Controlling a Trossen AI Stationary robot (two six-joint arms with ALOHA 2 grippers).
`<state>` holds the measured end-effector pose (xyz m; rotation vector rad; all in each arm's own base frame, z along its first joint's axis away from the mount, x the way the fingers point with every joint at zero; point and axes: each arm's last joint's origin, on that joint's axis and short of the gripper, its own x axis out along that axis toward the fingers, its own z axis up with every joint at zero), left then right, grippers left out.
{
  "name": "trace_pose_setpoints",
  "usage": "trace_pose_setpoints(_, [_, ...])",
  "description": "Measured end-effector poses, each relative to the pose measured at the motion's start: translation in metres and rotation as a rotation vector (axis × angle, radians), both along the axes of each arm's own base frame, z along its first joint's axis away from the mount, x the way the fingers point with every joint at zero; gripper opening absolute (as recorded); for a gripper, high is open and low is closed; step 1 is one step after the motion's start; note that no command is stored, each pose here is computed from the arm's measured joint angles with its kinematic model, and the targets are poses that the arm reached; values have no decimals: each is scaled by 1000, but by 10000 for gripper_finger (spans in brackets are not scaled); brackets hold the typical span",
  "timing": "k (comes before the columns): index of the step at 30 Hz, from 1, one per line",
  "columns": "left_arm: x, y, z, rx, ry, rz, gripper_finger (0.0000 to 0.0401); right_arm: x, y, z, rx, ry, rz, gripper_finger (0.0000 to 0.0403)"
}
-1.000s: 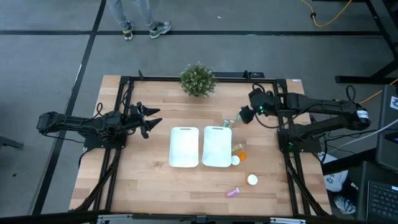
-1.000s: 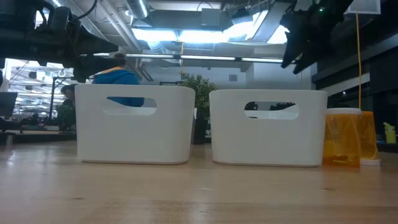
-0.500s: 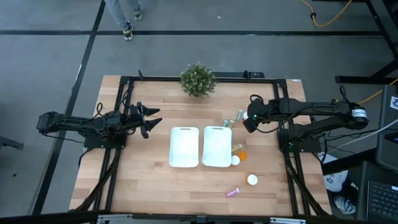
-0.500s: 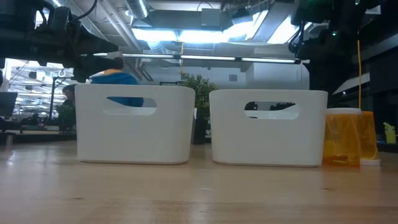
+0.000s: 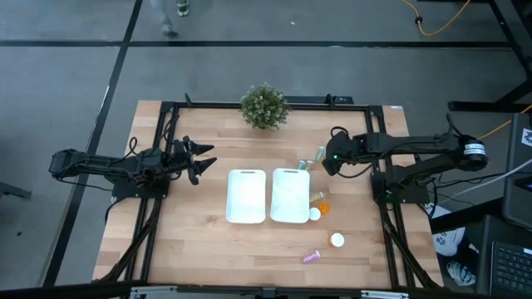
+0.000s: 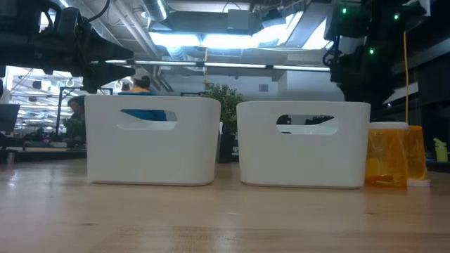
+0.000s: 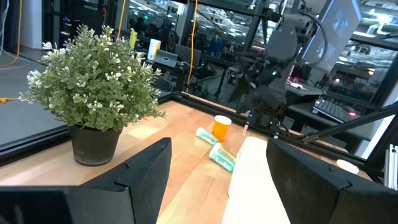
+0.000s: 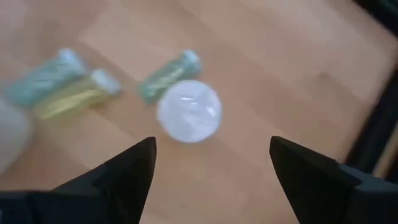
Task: Pick and place medicine bottles into bin by pill shape (circle, oval)
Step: Put the orange capsule bottle into the right white bin
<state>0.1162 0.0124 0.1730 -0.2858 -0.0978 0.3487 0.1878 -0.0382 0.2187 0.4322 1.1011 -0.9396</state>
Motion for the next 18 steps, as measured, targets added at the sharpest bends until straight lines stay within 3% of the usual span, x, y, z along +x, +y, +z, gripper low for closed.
trace_pose_setpoints(2, [0, 0, 0, 0, 0, 0, 255, 1, 0, -6, 7, 14, -7, 319])
trace_pose_setpoints(8, [0, 0, 0, 2, 1, 0, 255, 6, 4, -15, 187, 10, 10, 320])
trace_pose_setpoints(18, [0, 0, 0, 2, 0, 0, 255, 23, 0, -34, 135, 75, 81, 320])
